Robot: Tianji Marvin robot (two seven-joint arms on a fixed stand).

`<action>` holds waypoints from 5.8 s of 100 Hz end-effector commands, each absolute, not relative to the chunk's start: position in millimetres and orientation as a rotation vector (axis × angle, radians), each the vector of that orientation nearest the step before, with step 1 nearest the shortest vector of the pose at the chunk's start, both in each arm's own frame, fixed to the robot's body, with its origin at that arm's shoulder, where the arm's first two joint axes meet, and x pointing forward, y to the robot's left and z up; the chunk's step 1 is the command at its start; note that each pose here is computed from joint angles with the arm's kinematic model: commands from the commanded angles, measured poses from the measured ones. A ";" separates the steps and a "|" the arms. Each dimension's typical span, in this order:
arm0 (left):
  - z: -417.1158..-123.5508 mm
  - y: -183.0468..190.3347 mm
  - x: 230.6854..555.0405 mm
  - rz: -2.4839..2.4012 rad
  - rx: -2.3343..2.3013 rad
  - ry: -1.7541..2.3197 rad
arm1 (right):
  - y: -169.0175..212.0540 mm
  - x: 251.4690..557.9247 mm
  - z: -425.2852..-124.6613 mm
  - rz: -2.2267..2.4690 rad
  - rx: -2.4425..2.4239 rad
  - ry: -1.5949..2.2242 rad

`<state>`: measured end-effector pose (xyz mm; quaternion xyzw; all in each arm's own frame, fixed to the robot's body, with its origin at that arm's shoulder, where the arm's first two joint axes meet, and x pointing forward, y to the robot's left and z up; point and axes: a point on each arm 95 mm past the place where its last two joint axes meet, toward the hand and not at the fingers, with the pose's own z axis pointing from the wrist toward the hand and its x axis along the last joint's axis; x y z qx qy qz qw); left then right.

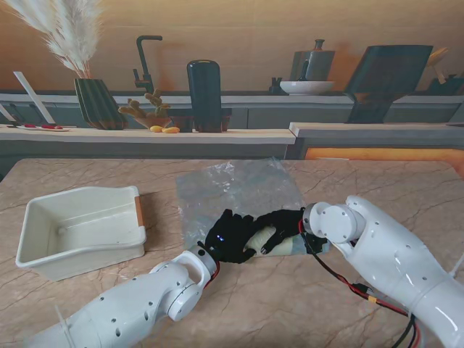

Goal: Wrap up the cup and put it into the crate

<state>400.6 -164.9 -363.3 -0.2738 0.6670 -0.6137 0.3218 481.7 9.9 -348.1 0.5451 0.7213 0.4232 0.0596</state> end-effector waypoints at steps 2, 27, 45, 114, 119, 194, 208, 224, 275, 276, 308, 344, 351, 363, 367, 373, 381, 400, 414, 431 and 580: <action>-388.4 -151.1 396.4 -1.527 -0.784 1.815 | -6.7 456.4 -388.5 1.177 1.712 2.204; -390.8 -151.4 404.4 -1.514 -0.920 1.831 | -17.0 447.2 -366.2 1.385 1.584 2.020; -389.2 -154.4 412.1 -1.499 -1.058 1.865 | -18.3 429.4 -346.7 1.576 1.411 1.838; -385.6 -144.5 438.9 -1.331 -1.874 2.022 | -12.8 360.1 -329.8 1.600 0.693 1.758; -386.6 -143.4 439.6 -1.311 -1.905 2.030 | -11.8 355.8 -331.8 1.571 0.687 1.770; -370.4 -142.9 449.4 -1.475 -2.126 1.872 | 7.1 377.2 -385.8 1.232 0.782 2.029; -354.0 -141.2 455.7 -1.625 -2.062 1.726 | 10.2 384.8 -388.9 1.209 0.847 2.052; -335.3 -139.7 451.9 -1.845 -1.970 1.517 | 10.6 394.4 -390.2 1.171 0.932 2.083; -331.6 -125.2 399.5 -1.793 -1.140 1.792 | -1.5 436.6 -395.2 1.082 1.182 2.210; -332.5 -125.3 399.1 -1.786 -1.126 1.793 | -1.8 437.4 -395.2 1.081 1.187 2.215; -360.6 -134.8 391.6 -1.668 -0.989 1.870 | -3.5 452.1 -392.7 1.057 1.352 2.339; -384.7 -141.0 395.7 -1.575 -1.013 1.913 | -5.4 458.1 -393.9 1.073 1.502 2.299; -386.7 -140.0 395.9 -1.563 -1.028 1.918 | -7.5 455.9 -390.4 1.094 1.521 2.271; -387.8 -137.8 396.3 -1.556 -1.080 1.912 | -13.8 449.1 -378.9 1.137 1.517 2.219; -387.3 -136.9 396.9 -1.552 -1.100 1.910 | -16.4 446.4 -374.2 1.157 1.508 2.195; -386.4 -135.8 398.4 -1.549 -1.134 1.910 | -19.4 442.3 -367.3 1.198 1.491 2.156; -386.0 -135.5 401.5 -1.553 -1.212 1.915 | -22.0 437.2 -357.4 1.276 1.462 2.083; -387.8 -136.5 406.4 -1.534 -1.351 1.926 | -22.8 426.1 -334.1 1.474 1.340 1.892; -390.7 -133.8 407.1 -1.509 -1.359 1.917 | -21.8 415.5 -320.0 1.588 1.237 1.818; -392.0 -128.7 407.5 -1.487 -1.364 1.889 | -17.1 398.2 -310.6 1.649 1.080 1.797; -390.7 -90.6 414.9 -1.525 -1.946 1.586 | 43.1 451.1 -397.6 1.391 0.728 2.209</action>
